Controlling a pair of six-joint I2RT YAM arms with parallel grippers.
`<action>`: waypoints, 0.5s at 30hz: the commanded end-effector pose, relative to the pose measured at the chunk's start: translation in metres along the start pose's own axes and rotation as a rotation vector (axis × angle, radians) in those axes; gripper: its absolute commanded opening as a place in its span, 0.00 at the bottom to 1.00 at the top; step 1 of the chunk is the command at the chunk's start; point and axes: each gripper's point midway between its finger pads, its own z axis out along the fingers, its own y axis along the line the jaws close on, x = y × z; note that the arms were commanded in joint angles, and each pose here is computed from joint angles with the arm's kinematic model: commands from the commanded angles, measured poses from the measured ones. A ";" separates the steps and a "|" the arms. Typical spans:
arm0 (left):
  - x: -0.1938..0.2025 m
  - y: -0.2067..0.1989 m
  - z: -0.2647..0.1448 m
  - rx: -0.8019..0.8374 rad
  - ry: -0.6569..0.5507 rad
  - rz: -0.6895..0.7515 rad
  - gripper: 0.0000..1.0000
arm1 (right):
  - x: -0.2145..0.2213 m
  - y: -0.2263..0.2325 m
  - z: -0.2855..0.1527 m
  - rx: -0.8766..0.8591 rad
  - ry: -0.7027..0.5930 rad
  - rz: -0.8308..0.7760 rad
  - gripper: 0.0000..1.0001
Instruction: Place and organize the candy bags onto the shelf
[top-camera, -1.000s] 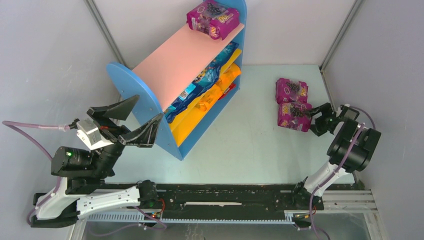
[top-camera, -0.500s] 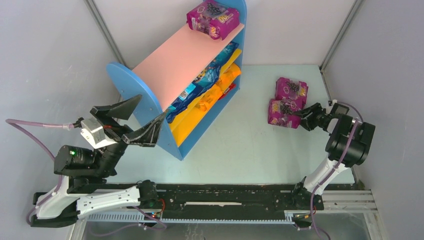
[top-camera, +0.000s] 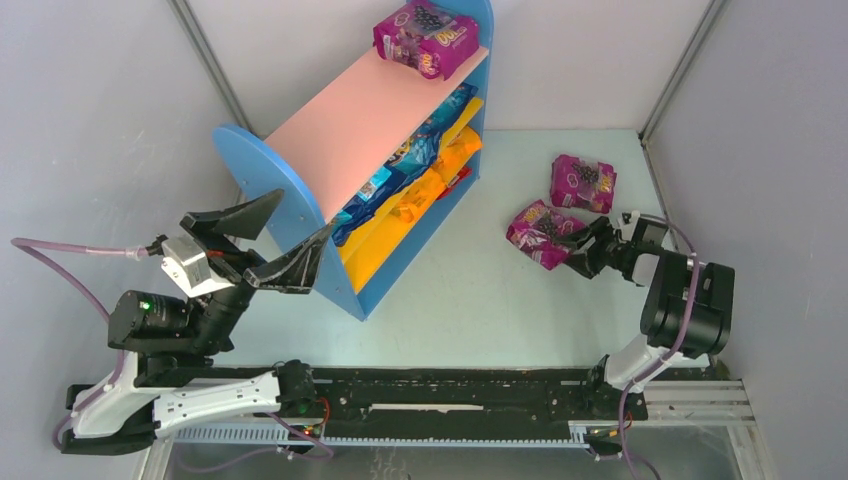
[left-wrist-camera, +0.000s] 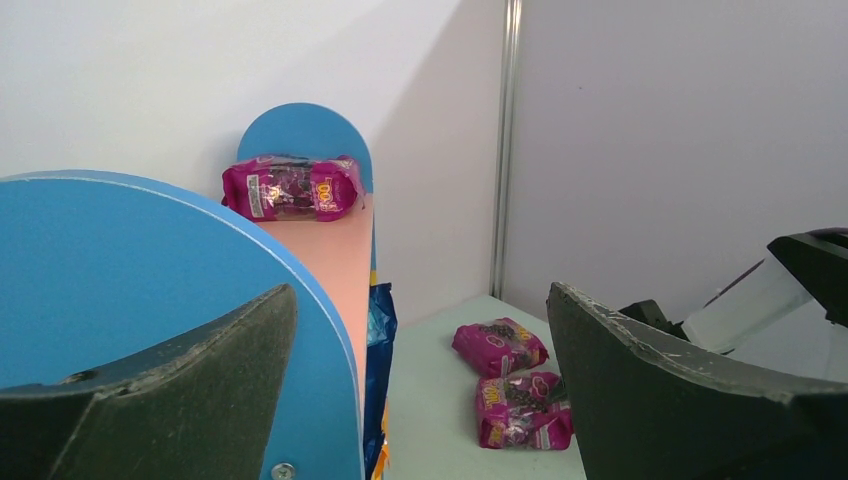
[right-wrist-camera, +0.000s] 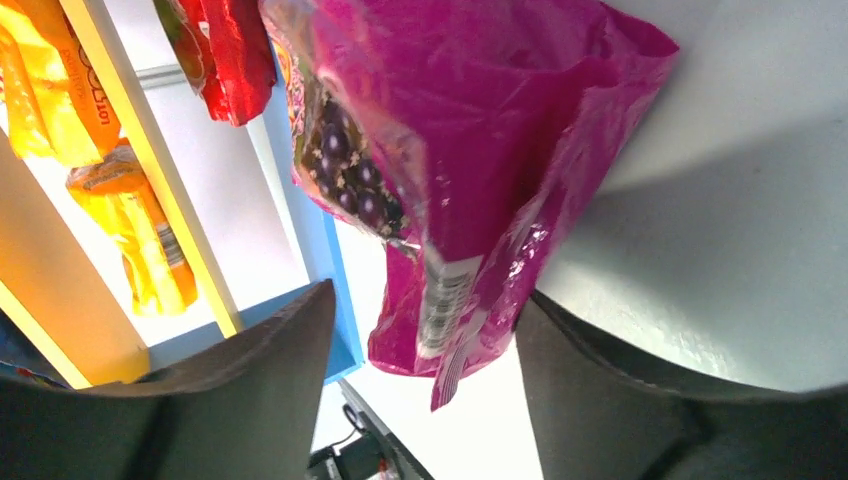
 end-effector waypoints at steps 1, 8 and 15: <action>0.004 0.000 0.002 -0.010 0.003 0.006 1.00 | -0.013 -0.008 -0.016 0.069 -0.067 -0.026 0.79; 0.005 -0.001 0.003 -0.007 0.007 0.010 1.00 | -0.021 -0.033 -0.017 0.146 -0.083 0.033 0.90; 0.005 0.000 0.003 -0.011 0.008 0.013 1.00 | -0.033 -0.021 0.021 0.117 -0.077 0.055 0.90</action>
